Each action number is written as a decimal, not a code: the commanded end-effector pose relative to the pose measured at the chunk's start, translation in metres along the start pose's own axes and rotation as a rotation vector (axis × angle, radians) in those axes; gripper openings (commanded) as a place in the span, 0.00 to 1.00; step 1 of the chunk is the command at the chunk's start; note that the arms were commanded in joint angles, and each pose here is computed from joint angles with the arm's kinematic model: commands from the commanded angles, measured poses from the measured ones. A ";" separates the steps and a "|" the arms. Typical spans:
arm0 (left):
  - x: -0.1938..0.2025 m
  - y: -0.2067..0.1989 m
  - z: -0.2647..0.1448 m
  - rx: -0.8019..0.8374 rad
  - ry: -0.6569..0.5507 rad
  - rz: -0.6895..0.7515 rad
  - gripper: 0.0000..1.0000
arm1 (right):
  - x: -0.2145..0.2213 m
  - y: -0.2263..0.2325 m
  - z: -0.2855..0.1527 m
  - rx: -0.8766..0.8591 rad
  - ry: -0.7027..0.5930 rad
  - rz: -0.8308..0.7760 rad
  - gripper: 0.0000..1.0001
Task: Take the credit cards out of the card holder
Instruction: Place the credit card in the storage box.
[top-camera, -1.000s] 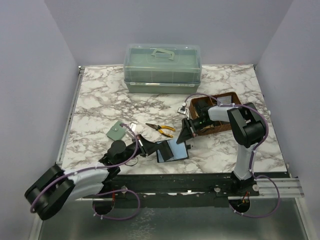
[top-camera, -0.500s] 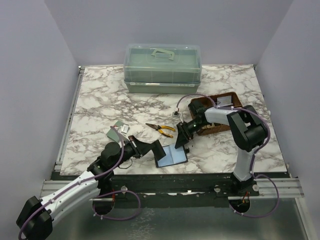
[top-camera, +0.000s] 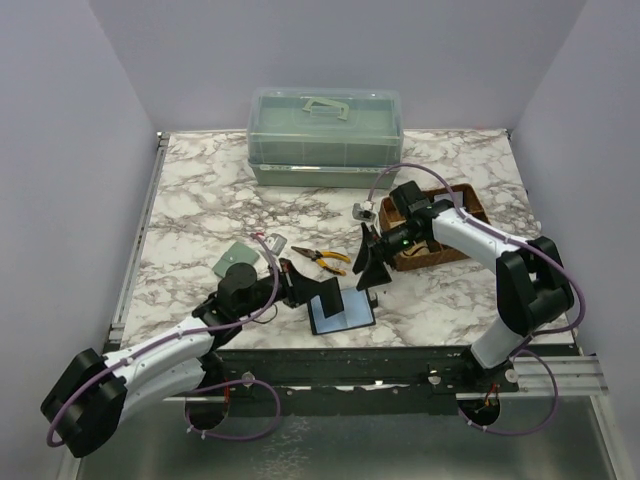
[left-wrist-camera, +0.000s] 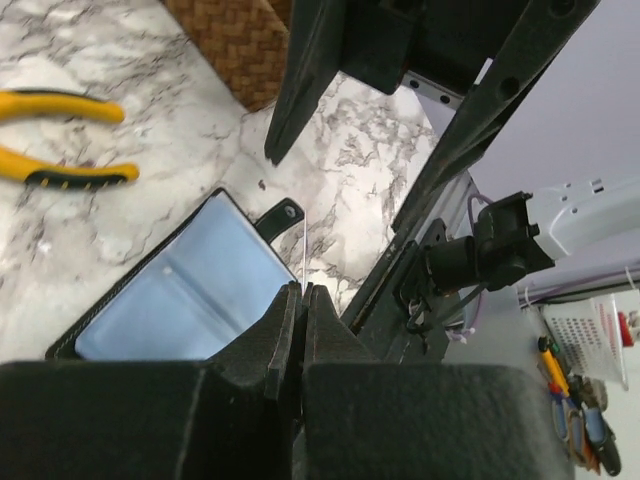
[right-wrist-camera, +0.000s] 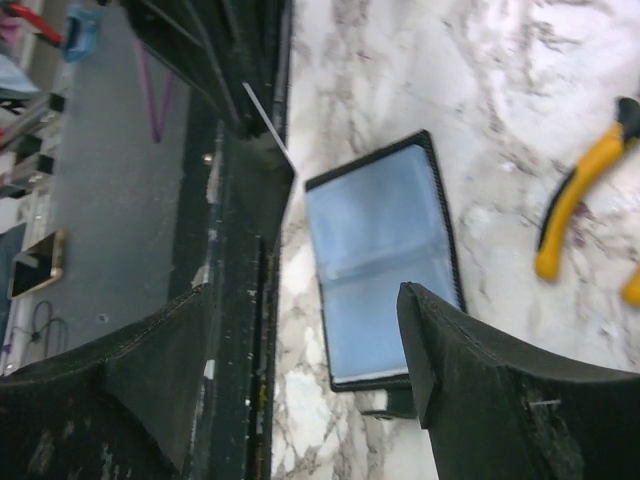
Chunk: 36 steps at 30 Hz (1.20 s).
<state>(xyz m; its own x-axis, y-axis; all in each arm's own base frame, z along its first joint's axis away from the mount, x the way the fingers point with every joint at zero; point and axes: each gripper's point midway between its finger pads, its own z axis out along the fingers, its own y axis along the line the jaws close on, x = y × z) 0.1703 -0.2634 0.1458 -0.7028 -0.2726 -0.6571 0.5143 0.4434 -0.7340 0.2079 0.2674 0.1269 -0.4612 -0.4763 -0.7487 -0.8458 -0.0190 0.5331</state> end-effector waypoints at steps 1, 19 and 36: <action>-0.024 -0.030 0.011 0.141 -0.052 0.145 0.00 | -0.015 0.034 0.000 -0.199 -0.101 -0.004 0.80; -0.053 -0.040 0.034 0.218 -0.203 0.055 0.00 | -0.028 0.038 0.005 -0.370 -0.196 0.187 0.37; -0.061 0.006 0.016 -0.094 -0.170 0.096 0.91 | -0.027 -0.022 -0.075 0.155 -0.040 -0.083 0.00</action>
<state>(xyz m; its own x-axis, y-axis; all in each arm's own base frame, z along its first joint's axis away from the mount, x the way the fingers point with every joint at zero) 0.2107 -0.2771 0.1933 -0.5775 -0.4424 -0.6861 0.5774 0.3728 -0.7264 0.2265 0.2608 0.1522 -0.5126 -0.3895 -0.7652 -0.8135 -0.0649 0.5780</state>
